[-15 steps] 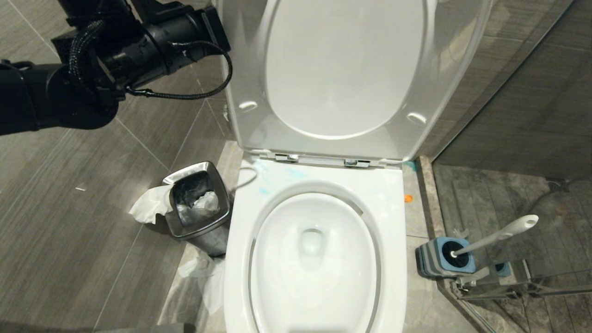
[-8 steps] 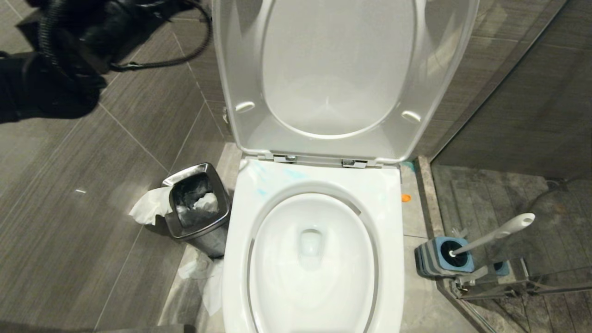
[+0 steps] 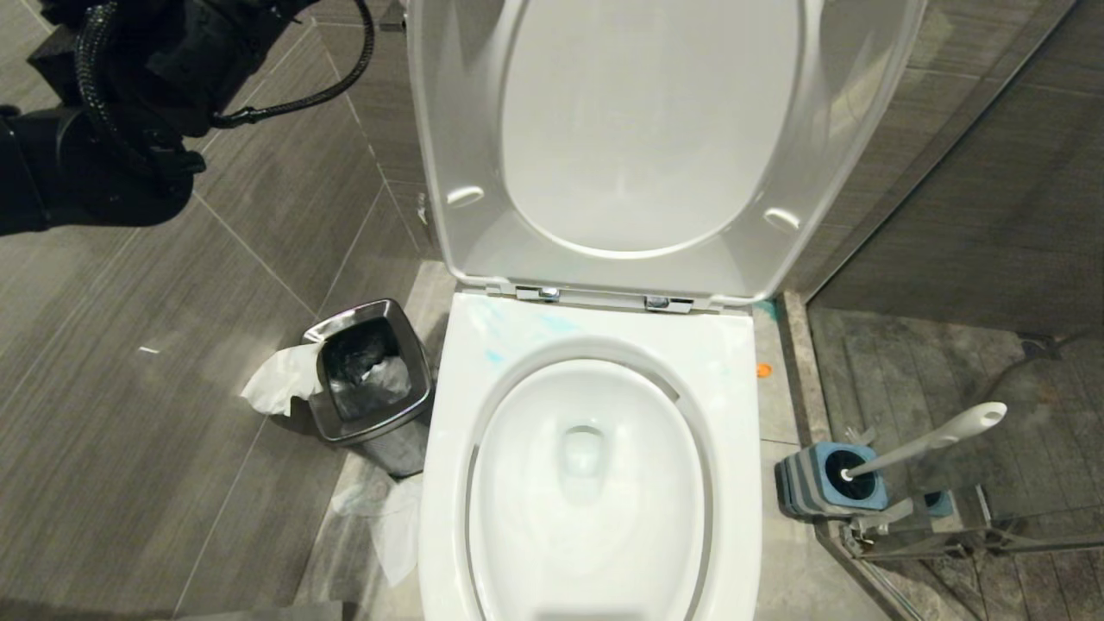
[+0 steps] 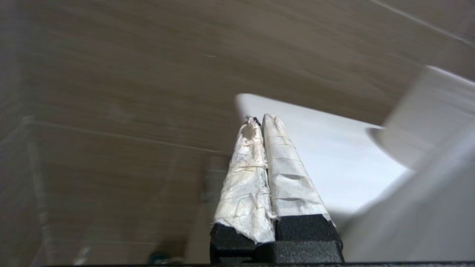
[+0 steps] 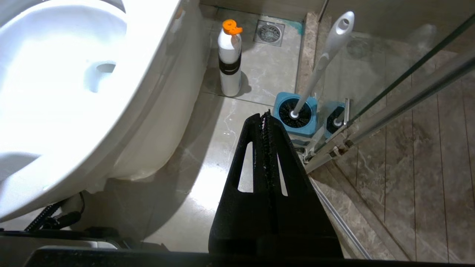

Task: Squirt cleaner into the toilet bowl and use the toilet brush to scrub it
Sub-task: Close the toilet lid

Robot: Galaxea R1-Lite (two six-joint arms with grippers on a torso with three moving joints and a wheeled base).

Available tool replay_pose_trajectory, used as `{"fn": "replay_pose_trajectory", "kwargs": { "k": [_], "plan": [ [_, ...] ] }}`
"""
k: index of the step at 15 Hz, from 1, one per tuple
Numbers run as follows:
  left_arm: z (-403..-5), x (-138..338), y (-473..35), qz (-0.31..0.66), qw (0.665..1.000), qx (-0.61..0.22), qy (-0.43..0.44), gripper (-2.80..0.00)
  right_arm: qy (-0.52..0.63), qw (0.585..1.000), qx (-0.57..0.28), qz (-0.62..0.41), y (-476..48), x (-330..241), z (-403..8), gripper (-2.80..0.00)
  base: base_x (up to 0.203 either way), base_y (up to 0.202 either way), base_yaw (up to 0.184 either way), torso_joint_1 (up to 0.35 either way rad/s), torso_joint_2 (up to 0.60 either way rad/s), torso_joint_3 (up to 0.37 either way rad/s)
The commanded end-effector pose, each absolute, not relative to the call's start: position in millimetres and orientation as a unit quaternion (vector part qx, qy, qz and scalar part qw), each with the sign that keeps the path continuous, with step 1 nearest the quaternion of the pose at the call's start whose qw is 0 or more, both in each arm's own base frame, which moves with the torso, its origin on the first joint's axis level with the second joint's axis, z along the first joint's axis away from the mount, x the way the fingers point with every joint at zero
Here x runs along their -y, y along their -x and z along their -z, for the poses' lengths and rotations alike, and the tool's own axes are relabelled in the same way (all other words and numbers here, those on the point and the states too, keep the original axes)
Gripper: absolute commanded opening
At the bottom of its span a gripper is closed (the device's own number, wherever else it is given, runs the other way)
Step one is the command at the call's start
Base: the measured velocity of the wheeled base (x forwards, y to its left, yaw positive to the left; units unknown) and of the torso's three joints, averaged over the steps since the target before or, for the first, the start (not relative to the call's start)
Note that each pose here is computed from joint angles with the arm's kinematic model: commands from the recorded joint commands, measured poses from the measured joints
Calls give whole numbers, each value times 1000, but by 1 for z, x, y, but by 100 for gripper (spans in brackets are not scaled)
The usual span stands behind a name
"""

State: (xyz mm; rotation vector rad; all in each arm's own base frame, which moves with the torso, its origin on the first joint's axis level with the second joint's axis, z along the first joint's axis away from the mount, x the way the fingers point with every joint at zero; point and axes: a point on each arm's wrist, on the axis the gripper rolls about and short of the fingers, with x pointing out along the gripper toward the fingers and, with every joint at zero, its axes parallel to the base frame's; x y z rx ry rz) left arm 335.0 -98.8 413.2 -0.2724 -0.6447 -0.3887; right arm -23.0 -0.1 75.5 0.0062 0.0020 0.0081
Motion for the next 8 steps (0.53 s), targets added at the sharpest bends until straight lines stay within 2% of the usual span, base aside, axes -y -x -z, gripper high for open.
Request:
{"fn": "replay_pose_trajectory", "kwargs": {
  "k": [1,5,8],
  "plan": [
    [-418,97,-330,192,918,320,135,-280,-3,1000,-2,-5,23,0,-75,-280,0,0,0,0,0,0],
    [-425,95,-322,201,911,326,156,-280,-3,1000,-2,-5,23,0,-75,-280,0,0,0,0,0,0],
    [-443,85,-297,212,897,341,185,-280,-3,1000,-2,-5,23,0,-75,-280,0,0,0,0,0,0]
  ]
}}
